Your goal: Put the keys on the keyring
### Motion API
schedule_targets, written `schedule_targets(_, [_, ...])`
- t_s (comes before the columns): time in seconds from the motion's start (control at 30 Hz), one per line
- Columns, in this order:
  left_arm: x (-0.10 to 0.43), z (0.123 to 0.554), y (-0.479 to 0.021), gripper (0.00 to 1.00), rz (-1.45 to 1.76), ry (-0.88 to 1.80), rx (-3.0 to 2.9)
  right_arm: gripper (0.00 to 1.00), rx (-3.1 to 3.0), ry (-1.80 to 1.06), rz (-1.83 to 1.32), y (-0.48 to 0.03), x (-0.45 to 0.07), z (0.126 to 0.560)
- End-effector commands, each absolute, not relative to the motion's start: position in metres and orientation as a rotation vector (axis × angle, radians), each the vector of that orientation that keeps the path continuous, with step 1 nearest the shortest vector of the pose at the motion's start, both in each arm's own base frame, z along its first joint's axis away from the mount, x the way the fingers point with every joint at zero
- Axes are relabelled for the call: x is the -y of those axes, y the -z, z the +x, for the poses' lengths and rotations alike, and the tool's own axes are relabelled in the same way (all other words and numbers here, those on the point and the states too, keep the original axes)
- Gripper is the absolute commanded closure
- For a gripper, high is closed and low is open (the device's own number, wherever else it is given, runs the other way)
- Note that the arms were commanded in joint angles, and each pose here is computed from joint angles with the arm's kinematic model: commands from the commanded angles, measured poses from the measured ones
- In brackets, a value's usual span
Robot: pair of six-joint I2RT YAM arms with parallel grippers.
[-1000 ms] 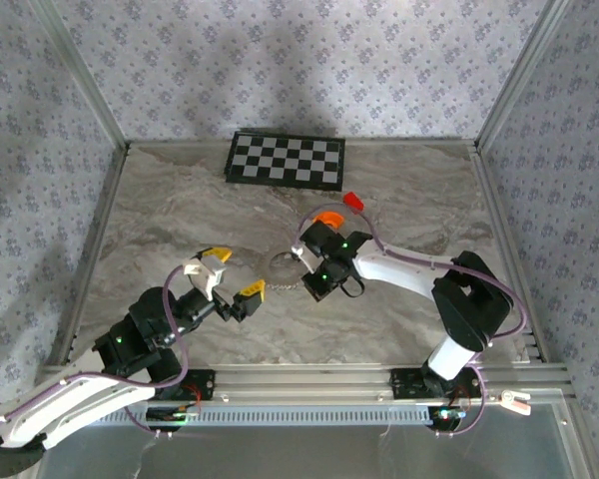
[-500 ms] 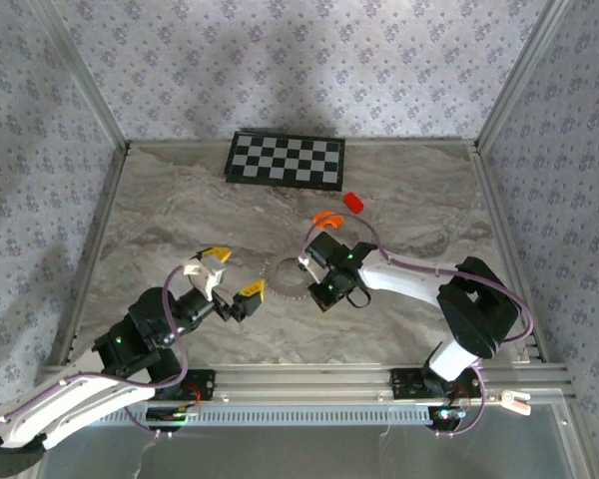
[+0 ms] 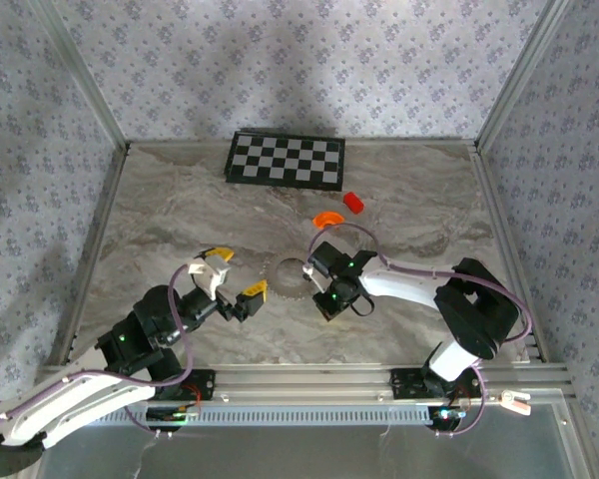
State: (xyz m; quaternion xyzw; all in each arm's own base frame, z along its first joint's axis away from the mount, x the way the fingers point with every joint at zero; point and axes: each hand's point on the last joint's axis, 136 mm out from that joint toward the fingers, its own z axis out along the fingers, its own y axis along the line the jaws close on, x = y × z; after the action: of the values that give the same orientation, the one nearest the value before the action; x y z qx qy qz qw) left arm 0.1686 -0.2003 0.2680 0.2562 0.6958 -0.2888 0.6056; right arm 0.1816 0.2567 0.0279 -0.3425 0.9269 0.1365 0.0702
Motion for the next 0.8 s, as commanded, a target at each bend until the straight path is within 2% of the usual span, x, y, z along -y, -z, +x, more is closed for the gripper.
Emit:
schedule_targets(0.0, [0.199, 0.168, -0.286, 0.00, 0.581, 0.687, -1.559, 1.00, -2.799, -0.408, -1.022, -0.028, -0.255, 0.175])
schedule_targets(0.77, [0.195, 0.166, -0.285, 0.00, 0.570, 0.690, -1.547, 1.00, -2.880, -0.281, -1.015, -0.010, -0.241, 0.160])
